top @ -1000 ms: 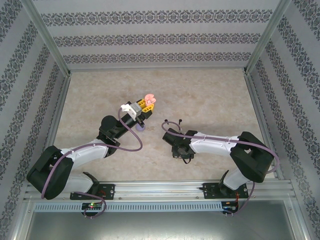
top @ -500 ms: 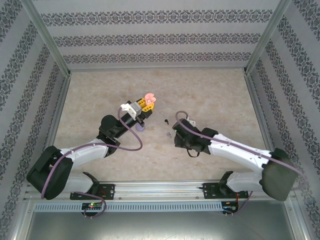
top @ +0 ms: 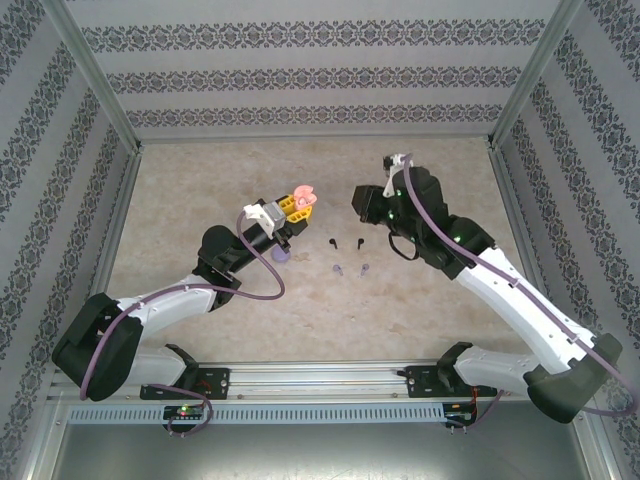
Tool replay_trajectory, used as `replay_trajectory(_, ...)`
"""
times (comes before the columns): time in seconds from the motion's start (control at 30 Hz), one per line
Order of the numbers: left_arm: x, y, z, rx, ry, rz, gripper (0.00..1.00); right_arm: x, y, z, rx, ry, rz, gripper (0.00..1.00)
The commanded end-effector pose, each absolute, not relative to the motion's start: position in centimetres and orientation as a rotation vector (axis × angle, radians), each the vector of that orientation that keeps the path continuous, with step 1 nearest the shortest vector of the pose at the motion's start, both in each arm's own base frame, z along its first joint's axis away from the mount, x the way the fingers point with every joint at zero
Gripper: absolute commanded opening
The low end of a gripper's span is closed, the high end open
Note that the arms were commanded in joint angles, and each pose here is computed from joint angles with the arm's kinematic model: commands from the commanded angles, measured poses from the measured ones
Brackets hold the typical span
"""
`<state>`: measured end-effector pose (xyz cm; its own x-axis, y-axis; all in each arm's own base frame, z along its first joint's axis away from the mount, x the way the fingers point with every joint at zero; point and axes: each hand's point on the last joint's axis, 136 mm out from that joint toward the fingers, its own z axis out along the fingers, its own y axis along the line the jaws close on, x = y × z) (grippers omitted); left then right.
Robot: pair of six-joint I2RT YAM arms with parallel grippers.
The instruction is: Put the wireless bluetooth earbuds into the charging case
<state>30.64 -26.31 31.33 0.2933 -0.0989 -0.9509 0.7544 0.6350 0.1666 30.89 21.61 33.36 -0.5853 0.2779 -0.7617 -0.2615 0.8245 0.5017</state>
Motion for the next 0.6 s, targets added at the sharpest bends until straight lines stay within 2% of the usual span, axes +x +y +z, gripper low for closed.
replay_trajectory(0.0, 30.1, -26.5, 33.7, 0.701, 1.078, -0.656, 0.0, 31.6, 23.2, 36.8, -0.127, 1.954, 0.77, 0.21)
replay_trajectory(0.3, 30.3, -26.7, 34.4, 0.667, 1.068, -0.701, 0.0, 30.9, 26.9, 40.2, -0.28, 1.773, 0.91, 0.22)
replay_trajectory(0.57, 30.6, -26.8, 34.6, 0.655, 1.067, -0.712, 0.0, 30.3, 28.7, 39.6, -0.332, 1.749, 0.932, 0.22)
